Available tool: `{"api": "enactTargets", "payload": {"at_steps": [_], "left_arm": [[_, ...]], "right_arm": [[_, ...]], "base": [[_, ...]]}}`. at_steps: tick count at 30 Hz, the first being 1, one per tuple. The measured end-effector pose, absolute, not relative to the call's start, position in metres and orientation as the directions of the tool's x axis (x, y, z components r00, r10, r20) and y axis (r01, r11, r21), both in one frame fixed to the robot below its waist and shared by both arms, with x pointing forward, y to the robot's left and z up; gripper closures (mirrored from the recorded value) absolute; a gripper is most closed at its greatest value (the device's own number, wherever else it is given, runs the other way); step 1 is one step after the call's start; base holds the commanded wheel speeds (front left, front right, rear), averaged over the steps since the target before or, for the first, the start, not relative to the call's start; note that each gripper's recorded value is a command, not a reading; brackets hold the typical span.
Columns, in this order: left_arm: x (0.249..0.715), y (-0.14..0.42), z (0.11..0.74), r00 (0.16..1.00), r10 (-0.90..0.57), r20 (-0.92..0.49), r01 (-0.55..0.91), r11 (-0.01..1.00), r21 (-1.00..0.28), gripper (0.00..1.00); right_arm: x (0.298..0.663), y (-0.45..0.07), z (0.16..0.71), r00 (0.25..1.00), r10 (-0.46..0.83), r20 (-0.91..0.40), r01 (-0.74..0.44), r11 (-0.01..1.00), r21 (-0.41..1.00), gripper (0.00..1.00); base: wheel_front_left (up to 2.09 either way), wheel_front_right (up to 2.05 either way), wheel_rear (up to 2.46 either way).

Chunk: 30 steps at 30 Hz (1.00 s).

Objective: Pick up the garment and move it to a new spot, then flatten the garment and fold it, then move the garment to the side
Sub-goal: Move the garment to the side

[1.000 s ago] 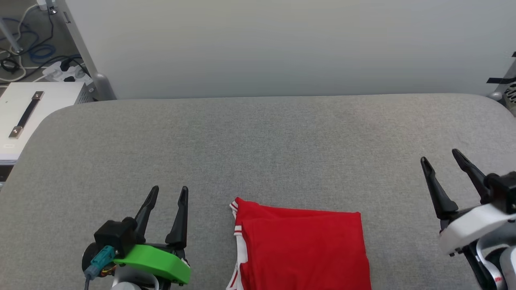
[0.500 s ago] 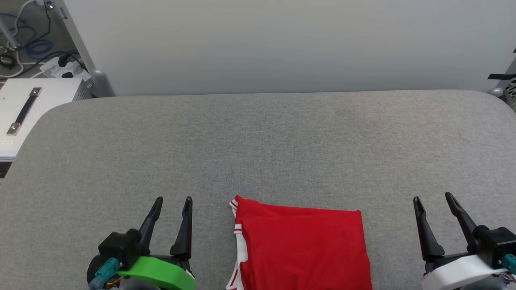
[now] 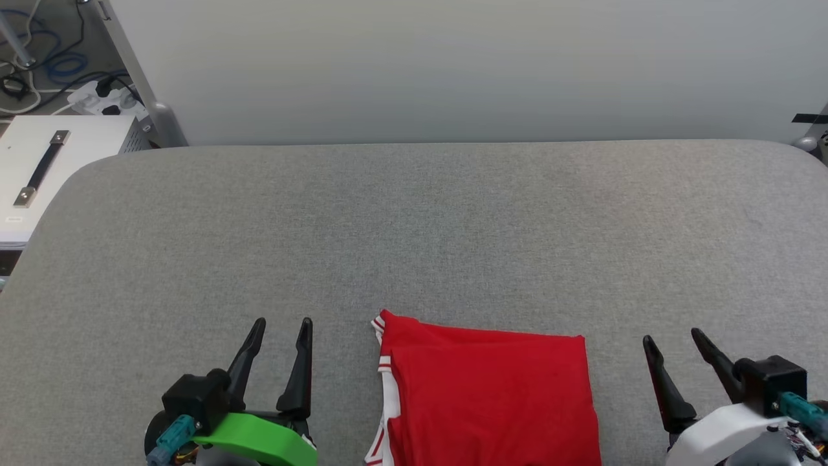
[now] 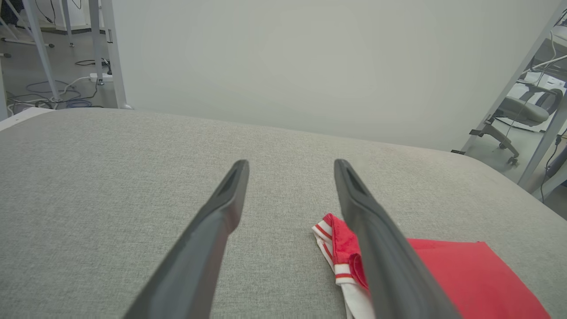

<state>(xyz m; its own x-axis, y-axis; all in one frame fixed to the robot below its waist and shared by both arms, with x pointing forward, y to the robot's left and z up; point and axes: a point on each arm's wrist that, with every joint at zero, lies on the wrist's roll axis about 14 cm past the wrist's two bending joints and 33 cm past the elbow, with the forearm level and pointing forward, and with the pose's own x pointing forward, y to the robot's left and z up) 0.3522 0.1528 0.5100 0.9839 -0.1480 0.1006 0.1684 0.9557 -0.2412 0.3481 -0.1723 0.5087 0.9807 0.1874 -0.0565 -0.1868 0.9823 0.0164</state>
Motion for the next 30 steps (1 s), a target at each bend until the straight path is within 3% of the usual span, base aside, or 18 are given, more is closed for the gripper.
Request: {"api": "enactTargets", "payload": {"at_steps": [5, 10, 14, 30], "left_arm": [[0.355, 0.152, 0.503, 0.985, -0.15, 0.079, 0.165, 0.956, -0.241, 0.0], [0.365, 0.152, 0.498, 0.986, -0.156, 0.062, 0.166, 0.958, -0.234, 0.0], [0.371, 0.154, 0.493, 0.988, -0.15, 0.046, 0.157, 0.96, -0.233, 0.0], [0.377, 0.175, 0.476, 0.996, -0.092, -0.009, 0.088, 0.971, -0.224, 0.0]], "right_arm": [[0.344, -0.156, 0.477, 0.912, 0.265, -0.311, -0.258, 0.964, 0.066, 0.0], [0.337, -0.144, 0.443, 0.756, 0.321, -0.571, -0.285, 0.946, 0.154, 0.0], [0.331, -0.131, 0.421, 0.626, 0.358, -0.693, -0.284, 0.932, 0.225, 0.0], [0.34, -0.094, 0.372, 0.448, 0.415, -0.792, -0.308, 0.903, 0.298, 0.0]], "base": [[0.0, 0.0, 0.0], [0.0, 0.0, 0.0], [0.0, 0.0, 0.0], [0.0, 0.0, 0.0]]}}
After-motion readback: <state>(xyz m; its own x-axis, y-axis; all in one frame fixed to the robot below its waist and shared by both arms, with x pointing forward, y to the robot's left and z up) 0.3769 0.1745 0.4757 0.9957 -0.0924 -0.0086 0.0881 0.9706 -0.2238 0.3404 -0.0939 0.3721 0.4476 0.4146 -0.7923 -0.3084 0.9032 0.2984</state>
